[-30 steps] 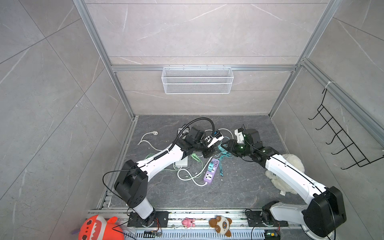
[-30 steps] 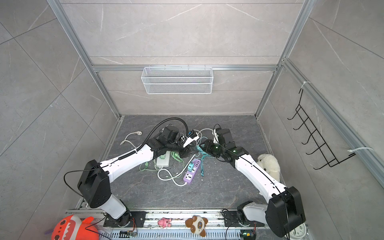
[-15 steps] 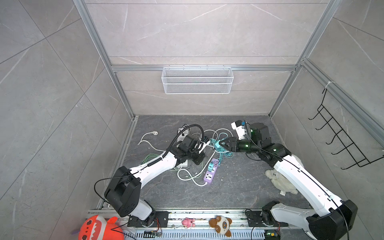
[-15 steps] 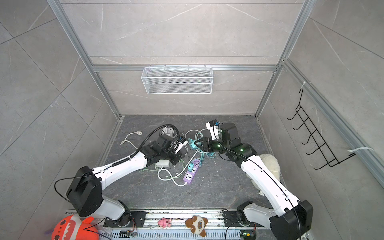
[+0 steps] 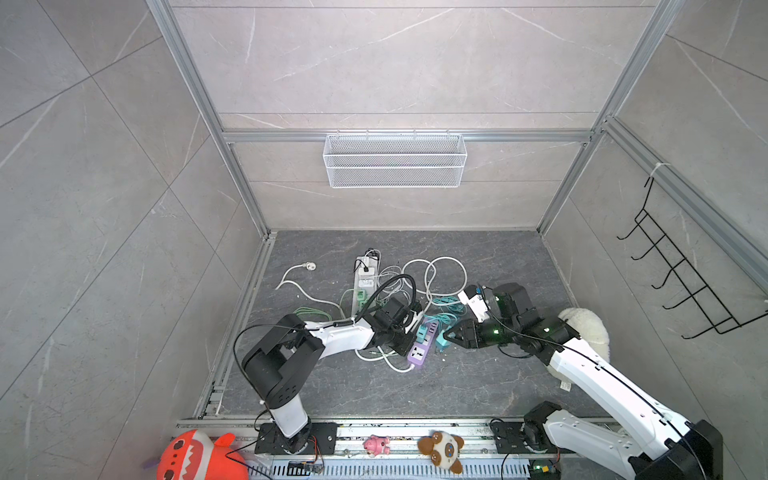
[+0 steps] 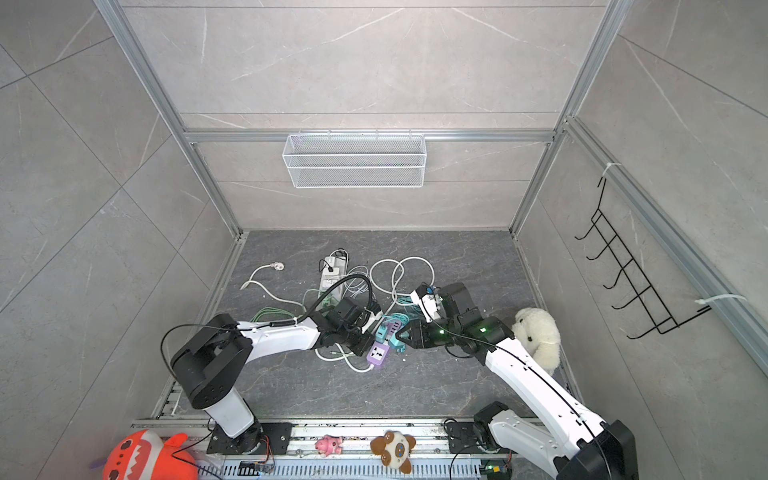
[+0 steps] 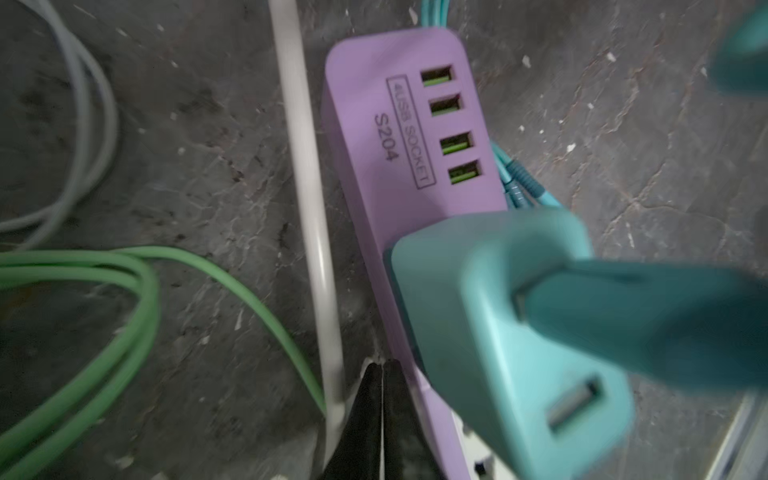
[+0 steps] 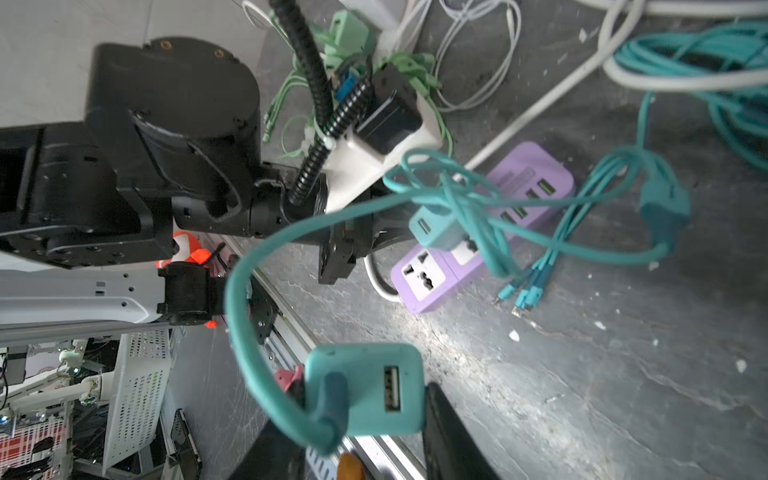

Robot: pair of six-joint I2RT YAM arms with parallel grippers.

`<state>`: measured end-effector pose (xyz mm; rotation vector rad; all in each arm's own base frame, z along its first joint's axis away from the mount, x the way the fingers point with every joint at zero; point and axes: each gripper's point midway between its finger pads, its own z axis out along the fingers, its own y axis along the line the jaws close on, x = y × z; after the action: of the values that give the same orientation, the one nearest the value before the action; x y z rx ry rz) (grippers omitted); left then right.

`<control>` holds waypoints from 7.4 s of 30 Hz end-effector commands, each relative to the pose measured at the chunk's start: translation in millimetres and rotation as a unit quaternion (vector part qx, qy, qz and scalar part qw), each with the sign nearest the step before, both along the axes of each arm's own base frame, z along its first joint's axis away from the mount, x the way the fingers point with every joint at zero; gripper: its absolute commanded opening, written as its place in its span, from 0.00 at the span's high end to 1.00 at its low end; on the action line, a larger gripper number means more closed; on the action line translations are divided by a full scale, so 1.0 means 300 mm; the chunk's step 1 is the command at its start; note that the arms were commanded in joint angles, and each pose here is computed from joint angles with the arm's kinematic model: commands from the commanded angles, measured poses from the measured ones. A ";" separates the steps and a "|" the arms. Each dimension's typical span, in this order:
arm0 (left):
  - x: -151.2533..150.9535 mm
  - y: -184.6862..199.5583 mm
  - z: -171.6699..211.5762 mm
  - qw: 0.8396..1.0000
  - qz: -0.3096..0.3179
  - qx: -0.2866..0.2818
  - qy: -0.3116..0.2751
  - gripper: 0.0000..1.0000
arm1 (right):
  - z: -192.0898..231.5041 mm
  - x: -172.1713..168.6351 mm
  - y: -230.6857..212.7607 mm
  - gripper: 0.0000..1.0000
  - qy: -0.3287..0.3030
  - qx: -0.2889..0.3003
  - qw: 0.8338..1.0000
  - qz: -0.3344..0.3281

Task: Insert the plug

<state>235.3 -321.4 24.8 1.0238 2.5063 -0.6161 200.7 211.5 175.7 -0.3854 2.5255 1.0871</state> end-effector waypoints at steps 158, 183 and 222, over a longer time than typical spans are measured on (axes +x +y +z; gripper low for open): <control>0.072 0.301 0.017 0.967 0.249 -0.059 0.002 0.69 | -0.438 0.043 0.212 1.00 -0.139 -0.276 0.948 0.072; 0.192 0.590 0.387 0.902 0.357 -0.003 -0.242 0.30 | -0.245 0.020 0.206 0.47 -0.186 -0.264 0.946 0.044; 0.367 1.182 0.355 0.751 0.498 0.063 -0.430 0.04 | -0.149 0.581 -0.632 0.01 -0.379 -0.410 0.733 -0.389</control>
<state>329.3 43.2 107.7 -0.1890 1.9193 0.3887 367.3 22.3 132.9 0.0389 1.9481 -0.5271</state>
